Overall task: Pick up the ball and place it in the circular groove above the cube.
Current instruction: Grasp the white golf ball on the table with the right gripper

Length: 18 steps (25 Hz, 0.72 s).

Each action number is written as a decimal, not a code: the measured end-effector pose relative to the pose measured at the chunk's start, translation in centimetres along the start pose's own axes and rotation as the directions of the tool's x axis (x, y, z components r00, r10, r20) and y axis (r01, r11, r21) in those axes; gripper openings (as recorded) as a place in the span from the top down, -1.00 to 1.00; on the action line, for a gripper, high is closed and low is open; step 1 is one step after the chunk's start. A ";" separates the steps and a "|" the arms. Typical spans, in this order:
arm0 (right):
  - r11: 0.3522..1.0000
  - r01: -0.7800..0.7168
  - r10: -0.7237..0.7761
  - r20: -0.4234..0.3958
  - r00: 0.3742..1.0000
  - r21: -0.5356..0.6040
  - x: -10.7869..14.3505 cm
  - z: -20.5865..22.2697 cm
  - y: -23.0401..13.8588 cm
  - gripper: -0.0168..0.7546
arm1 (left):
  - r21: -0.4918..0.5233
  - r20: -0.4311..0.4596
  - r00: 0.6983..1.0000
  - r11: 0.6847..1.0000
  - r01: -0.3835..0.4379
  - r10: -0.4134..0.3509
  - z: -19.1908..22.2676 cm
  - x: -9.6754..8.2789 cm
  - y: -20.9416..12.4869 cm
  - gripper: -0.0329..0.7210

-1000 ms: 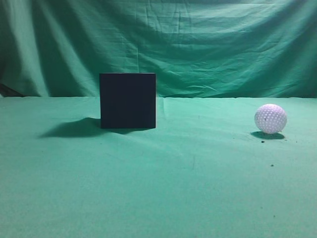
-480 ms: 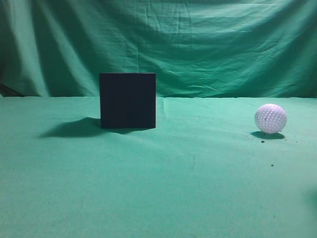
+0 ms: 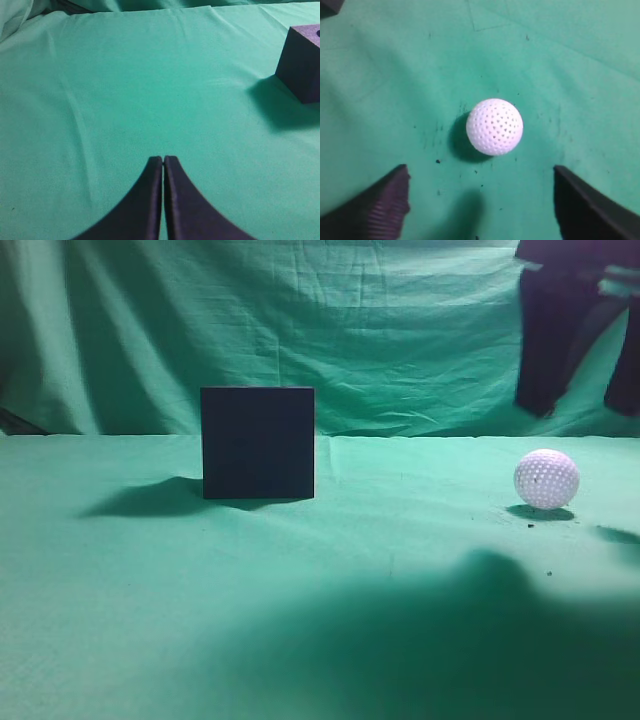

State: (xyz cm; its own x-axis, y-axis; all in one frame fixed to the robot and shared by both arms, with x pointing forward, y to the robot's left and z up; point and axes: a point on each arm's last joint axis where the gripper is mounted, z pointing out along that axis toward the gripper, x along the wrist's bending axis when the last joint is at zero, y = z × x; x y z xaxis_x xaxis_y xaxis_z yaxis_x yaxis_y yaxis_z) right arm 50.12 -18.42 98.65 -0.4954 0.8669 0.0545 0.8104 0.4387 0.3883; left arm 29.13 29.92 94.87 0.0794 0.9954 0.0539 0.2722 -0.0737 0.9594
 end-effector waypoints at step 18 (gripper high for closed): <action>0.996 -0.012 0.012 -0.002 1.000 0.089 -0.9 6.1 2.2 -0.02 | 0.000 0.000 1.000 1.000 0.000 0.000 0.0 0.0 0.0 0.91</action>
State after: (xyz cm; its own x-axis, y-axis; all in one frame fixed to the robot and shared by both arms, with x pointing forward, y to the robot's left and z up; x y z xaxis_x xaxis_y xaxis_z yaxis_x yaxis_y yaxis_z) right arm 54.26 -16.85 93.86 -0.4860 0.8718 0.0613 0.8409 0.4474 0.3043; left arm 29.13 29.92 94.87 0.0794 0.9954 0.0539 0.2722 -0.0737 0.9594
